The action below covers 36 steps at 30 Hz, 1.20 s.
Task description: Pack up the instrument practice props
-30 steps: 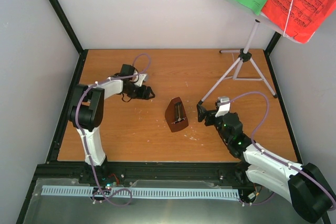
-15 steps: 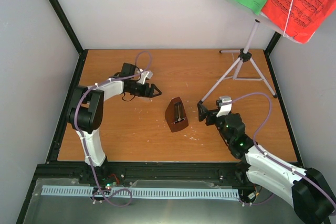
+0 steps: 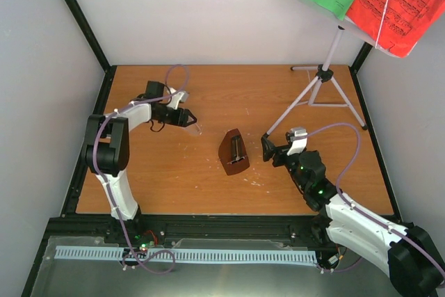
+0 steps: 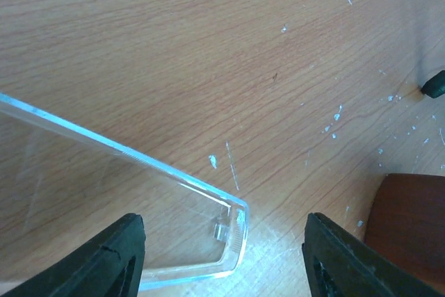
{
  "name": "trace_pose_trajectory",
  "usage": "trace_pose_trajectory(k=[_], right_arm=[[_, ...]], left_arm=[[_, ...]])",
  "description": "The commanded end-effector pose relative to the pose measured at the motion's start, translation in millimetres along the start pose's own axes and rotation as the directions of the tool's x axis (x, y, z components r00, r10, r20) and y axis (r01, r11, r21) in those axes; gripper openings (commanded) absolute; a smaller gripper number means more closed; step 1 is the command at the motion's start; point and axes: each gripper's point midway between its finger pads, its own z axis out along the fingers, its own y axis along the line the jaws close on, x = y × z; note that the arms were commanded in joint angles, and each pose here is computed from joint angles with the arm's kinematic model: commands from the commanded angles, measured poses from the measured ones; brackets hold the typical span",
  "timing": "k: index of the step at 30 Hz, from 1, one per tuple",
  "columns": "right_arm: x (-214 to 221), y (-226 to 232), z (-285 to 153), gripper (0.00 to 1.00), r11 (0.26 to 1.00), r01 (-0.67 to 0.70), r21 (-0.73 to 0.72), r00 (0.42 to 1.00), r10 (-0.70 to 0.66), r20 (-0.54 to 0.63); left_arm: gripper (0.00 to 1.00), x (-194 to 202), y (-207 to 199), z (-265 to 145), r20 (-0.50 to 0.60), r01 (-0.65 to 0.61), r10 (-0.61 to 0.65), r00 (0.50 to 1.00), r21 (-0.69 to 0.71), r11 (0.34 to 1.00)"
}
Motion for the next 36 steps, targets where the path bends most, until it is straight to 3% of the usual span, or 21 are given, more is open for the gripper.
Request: trace_pose_trajectory(k=[1, 19, 28, 36], right_arm=[[-6, 2, 0, 1.0, 1.0, 0.013, -0.012, 1.0, -0.012, 0.026], [-5, 2, 1, 1.0, 0.999, 0.035, -0.015, 0.999, -0.035, 0.018], [-4, 3, 2, 1.0, 0.999, 0.043, -0.017, 0.999, -0.042, 0.011], [-5, 3, 1, 1.0, 0.999, 0.04, -0.016, 0.999, -0.039, 0.014]], left_arm=[[0.63, -4, -5, 7, -0.026, -0.034, 0.035, 0.999, 0.039, 0.999], [0.63, 5, 57, 9, -0.065, 0.049, -0.071, 0.995, -0.286, 0.957], [0.63, 26, 54, 5, -0.113, 0.09, -0.132, 0.985, -0.32, 0.943], [0.64, 63, 22, 10, -0.203, 0.109, -0.175, 0.963, -0.302, 0.947]])
